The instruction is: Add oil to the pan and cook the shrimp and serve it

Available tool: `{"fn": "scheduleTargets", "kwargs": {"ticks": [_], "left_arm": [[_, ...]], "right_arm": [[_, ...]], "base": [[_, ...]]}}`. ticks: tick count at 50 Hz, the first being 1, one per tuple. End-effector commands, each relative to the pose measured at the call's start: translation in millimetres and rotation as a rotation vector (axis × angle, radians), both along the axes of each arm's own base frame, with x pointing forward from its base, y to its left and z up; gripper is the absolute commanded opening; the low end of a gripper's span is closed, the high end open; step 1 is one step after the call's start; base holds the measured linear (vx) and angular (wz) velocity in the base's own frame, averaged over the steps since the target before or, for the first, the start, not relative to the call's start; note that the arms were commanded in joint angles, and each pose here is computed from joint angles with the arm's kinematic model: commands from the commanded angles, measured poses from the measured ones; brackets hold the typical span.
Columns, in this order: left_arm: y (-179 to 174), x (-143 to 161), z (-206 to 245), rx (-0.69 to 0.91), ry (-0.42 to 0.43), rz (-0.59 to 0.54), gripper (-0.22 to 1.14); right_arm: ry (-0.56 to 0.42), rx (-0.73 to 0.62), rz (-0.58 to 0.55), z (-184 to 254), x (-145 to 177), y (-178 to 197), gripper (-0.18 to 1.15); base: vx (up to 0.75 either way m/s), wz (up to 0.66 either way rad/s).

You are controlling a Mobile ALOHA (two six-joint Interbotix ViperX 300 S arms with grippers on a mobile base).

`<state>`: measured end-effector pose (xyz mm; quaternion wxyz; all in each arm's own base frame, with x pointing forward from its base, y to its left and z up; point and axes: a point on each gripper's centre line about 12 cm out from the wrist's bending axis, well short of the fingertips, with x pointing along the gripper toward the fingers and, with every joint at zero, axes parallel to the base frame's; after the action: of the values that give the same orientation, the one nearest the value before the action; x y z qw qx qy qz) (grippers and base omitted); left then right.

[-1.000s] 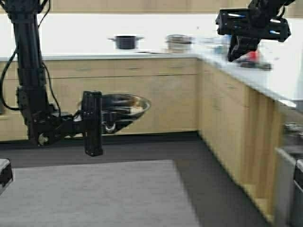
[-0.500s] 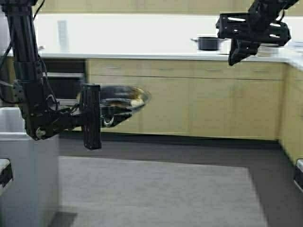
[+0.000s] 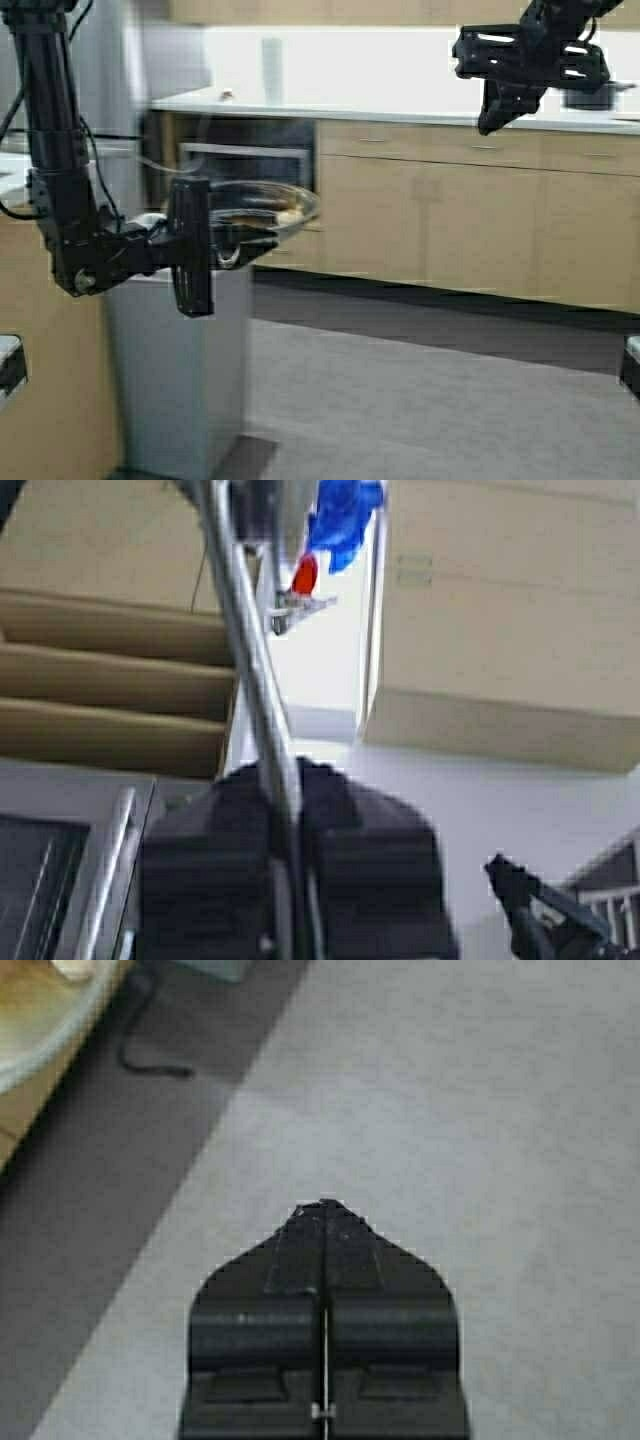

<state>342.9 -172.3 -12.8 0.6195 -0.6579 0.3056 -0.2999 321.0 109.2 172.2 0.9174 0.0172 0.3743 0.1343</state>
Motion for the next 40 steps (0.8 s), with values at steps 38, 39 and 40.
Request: {"fn": "scheduleTargets", "kwargs": {"ticks": [38, 39, 40], "left_arm": [[12.1, -8.6, 148.2, -0.062, -0.220, 0.063, 0.04], [12.5, -9.7, 152.1, -0.054, -0.218, 0.065, 0.04], [12.9, -10.4, 155.2, -0.046, -0.217, 0.068, 0.04]], "right_arm": [[-0.013, 0.017, 0.004, 12.0, -1.8, 1.5, 0.06], [-0.015, 0.018, 0.002, 12.1, -1.6, 1.6, 0.06], [-0.013, 0.018, 0.003, 12.0, -1.3, 1.7, 0.06]], "base": [[0.15, 0.51], [0.14, 0.42], [0.13, 0.42]]}}
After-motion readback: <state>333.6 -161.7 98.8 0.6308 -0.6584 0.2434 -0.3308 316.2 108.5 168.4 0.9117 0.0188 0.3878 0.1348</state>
